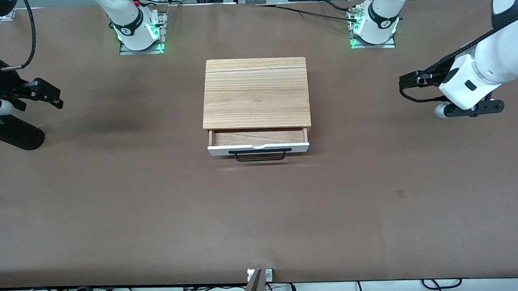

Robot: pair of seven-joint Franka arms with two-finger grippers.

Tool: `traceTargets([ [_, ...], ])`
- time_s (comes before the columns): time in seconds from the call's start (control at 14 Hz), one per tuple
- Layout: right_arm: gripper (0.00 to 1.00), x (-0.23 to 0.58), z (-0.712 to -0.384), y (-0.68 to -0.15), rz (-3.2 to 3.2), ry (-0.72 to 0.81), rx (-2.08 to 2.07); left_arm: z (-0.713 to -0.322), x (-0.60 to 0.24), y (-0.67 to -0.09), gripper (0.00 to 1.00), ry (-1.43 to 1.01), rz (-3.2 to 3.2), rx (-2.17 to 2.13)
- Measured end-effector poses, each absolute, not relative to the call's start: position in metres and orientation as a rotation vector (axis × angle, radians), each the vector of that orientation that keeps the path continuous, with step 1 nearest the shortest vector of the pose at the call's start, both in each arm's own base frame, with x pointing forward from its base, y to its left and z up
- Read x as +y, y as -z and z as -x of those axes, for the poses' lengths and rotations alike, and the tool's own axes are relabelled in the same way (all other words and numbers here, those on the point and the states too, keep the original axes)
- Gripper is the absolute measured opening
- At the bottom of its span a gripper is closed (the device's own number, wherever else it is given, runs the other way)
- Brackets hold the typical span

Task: Pull top drawer with both arms simultaneously

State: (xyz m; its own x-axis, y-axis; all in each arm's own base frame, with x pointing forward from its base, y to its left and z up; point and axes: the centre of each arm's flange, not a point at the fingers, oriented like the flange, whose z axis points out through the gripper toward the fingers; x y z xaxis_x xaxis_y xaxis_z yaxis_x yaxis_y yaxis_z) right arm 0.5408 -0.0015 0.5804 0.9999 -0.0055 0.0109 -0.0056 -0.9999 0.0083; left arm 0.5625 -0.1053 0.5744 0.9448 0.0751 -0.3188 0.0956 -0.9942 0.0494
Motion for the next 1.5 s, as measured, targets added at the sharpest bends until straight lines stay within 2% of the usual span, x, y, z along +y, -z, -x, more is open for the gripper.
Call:
traceTargets([
  [0.36,1.00,0.001,-0.548,-0.584,-3.132,0.063,-0.029,-0.530,-0.106,-0.566,1.00,0.426,-3.066,0.127],
  [0.79,1.00,0.002,-0.561,-0.567,-3.138,0.112,-0.053,-0.528,-0.098,-0.563,1.00,0.426,-3.064,0.101],
  [1.5,1.00,0.003,-0.563,-0.570,-3.140,0.109,-0.057,-0.534,-0.093,-0.565,1.00,0.369,-3.061,0.093],
])
